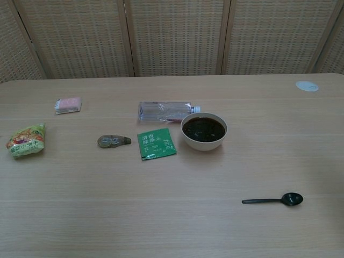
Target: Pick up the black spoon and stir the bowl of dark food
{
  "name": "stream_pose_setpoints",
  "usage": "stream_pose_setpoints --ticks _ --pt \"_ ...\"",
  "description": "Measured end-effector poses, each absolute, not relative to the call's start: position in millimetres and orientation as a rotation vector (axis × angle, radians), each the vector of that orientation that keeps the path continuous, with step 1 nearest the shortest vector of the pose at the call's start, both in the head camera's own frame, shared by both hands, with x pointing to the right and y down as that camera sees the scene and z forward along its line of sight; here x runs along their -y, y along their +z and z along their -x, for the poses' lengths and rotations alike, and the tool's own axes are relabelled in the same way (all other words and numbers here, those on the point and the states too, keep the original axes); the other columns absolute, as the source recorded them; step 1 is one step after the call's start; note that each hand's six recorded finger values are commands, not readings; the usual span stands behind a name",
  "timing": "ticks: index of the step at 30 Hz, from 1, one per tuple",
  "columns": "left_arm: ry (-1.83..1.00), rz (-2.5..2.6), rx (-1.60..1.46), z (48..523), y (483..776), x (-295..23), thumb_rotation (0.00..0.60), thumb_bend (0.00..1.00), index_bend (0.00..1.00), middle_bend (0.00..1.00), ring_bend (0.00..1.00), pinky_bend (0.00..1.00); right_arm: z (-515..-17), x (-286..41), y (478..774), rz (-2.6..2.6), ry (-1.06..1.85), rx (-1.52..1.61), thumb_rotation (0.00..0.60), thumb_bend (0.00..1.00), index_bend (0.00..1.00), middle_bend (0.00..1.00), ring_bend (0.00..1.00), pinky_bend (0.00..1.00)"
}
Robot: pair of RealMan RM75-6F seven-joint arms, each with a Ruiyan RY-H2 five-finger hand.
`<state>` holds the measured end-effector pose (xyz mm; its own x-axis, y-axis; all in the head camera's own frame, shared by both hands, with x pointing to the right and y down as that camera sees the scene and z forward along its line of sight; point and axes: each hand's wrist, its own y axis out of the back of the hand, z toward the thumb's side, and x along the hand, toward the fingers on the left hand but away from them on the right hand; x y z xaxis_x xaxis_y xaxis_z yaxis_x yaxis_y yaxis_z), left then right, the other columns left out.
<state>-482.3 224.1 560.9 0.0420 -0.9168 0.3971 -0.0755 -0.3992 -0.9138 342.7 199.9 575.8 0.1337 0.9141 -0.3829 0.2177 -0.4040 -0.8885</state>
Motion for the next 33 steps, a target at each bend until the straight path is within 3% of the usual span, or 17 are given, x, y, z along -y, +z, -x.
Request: stream_pose_setpoints --ticks 5,9,13,19,33 --pt "-1.442 1.585 -1.020 482 562 -222 0.600 0.39 0.00 0.00 0.00 0.00 -326 -200 583 1.811 1.290 1.035 0.600 0.35 0.31 0.54 0.50 0.77" --pt "-1.444 1.585 -1.014 482 562 -221 0.600 0.39 0.00 0.00 0.00 0.00 -307 -200 595 1.883 1.272 0.960 0.600 0.35 0.41 0.75 0.74 0.96" --pt "-1.446 1.586 -1.009 483 563 -219 0.600 0.39 0.00 0.00 0.00 0.00 -291 -200 611 1.930 1.266 0.901 0.600 0.35 0.50 0.88 0.88 1.00" --pt "-1.450 1.587 -1.006 484 565 -217 0.600 0.39 0.00 0.00 0.00 0.00 -270 -202 642 1.963 1.278 0.834 0.600 0.35 0.54 0.93 0.94 1.00" --pt "-1.453 1.601 -0.994 484 570 -215 0.600 0.39 0.00 0.00 0.00 0.00 -225 -207 688 1.997 1.290 0.651 0.600 0.40 0.56 0.95 0.96 1.00"
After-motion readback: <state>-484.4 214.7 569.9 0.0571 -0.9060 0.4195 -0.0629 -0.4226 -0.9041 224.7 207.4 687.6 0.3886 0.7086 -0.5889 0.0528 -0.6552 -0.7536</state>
